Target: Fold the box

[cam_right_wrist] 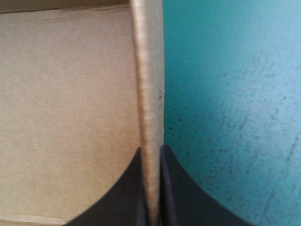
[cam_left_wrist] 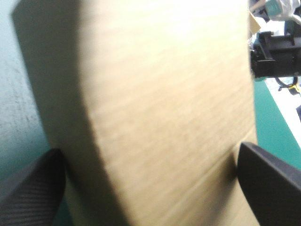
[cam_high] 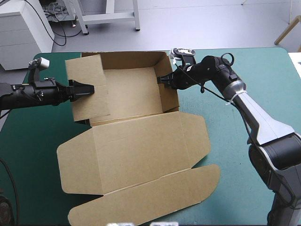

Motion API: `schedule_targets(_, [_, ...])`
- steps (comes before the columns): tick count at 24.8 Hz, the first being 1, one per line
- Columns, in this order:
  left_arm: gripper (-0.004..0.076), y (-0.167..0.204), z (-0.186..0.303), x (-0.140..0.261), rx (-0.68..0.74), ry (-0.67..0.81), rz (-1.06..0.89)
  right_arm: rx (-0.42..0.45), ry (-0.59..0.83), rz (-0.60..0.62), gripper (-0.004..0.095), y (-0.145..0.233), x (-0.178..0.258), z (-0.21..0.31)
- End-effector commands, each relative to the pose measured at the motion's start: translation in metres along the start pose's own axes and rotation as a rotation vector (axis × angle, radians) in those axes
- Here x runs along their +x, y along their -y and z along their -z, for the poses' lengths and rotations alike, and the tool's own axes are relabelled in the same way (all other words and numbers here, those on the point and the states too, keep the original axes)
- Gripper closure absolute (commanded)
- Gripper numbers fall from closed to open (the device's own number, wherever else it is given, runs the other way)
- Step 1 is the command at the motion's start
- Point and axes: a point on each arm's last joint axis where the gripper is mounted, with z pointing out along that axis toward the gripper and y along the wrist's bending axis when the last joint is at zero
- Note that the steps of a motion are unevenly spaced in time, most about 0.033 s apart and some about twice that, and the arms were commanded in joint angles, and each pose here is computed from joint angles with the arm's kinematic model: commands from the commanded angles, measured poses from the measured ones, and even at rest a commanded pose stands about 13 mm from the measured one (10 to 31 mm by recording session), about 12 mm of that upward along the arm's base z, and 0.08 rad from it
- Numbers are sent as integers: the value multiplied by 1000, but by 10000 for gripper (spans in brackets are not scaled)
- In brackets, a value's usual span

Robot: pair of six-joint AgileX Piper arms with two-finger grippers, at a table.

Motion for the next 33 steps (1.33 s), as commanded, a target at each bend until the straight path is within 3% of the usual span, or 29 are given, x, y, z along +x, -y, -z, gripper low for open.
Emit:
schedule_targets(1, [34, 30, 6, 0, 112, -6, -50, -73, 154, -11, 925, -27, -17, 28])
schedule_targets(7, [34, 27, 4, 3, 72, -39, -57, -78, 159, -19, 925, -30, -17, 27])
schedule_targets(13, [52, 28, -19, 12, -141, -140, -34, -42, 141, 30, 925, -45, -10, 15])
schedule_targets(22, [329, 36, -47, 18, -508, -106, -5, -1, 97, 78, 926, -64, 2, 5])
schedule_targets(33, [577, 37, -47, 16, -523, -55, 86, 12, 52, 108, 926, -78, 12, 1])
